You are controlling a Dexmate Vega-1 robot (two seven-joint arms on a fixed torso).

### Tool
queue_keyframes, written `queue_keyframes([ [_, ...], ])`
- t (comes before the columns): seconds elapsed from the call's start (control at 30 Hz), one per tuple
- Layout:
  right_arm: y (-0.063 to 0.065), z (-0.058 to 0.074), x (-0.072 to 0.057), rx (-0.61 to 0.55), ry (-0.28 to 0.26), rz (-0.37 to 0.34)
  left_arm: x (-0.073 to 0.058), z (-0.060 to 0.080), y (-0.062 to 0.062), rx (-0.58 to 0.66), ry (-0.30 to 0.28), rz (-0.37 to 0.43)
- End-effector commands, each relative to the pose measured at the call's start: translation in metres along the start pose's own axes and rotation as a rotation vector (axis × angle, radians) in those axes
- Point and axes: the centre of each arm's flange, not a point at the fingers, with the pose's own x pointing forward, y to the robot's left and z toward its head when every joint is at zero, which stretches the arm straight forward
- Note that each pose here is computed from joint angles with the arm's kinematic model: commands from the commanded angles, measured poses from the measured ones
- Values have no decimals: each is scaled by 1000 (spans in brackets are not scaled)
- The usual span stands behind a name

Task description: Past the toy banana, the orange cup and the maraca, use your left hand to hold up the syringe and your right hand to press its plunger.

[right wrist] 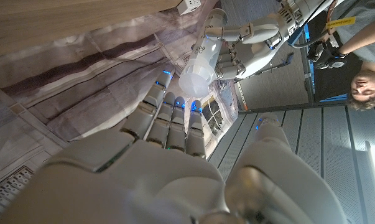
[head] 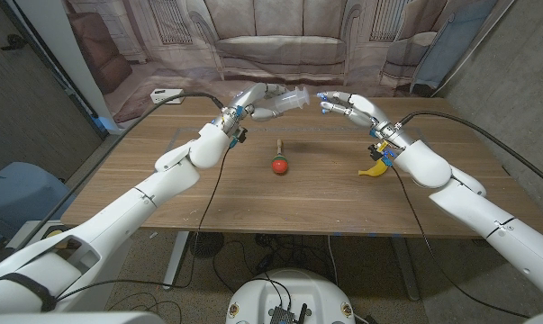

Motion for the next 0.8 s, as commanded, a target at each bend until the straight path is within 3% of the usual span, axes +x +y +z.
queue_keyframes([
  [0.03,-7,-6,-3,28,9,-44,-4,-3,2,4,8,7],
  [0.8,-20,-18,-11,96,33,-130,-14,-11,6,-4,35,11],
])
